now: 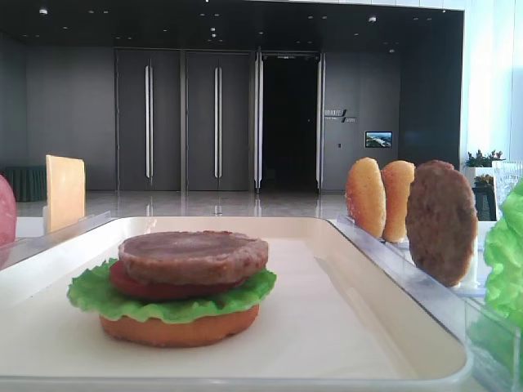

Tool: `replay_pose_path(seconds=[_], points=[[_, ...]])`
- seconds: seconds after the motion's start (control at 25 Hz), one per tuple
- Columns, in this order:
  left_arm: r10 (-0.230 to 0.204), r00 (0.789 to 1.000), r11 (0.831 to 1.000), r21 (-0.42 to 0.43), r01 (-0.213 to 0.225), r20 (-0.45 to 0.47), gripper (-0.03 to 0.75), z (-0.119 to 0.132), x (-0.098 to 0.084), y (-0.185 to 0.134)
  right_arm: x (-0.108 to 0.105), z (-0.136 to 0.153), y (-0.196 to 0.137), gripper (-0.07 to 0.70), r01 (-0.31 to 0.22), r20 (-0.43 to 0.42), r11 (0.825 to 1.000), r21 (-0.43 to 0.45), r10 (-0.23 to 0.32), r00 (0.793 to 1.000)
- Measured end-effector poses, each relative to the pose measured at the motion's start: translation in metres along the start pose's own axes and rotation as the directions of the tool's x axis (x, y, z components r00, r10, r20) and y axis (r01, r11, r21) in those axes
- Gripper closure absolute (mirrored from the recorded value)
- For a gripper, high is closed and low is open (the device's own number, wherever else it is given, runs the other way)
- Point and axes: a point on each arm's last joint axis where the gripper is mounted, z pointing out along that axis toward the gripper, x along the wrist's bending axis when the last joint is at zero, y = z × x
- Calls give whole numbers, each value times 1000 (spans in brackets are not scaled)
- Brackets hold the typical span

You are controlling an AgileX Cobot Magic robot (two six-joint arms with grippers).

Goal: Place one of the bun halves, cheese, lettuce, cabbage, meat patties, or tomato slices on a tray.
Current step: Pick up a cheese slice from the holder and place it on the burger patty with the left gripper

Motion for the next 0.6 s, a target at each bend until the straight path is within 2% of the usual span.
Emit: replay_pose_path(seconds=[0.16,0.36,0.6], points=[[22,995,995,96,-32,101,682,20,-14,6,0,0,0,115,0,0,1000,0,0,1000],[43,962,981,169,-90,268,682,50,-34,16,0,0,0,115,0,0,1000,0,0,1000],[38,870,955,238,-176,491,682,87,-59,26,0,0,0,115,0,0,1000,0,0,1000]])
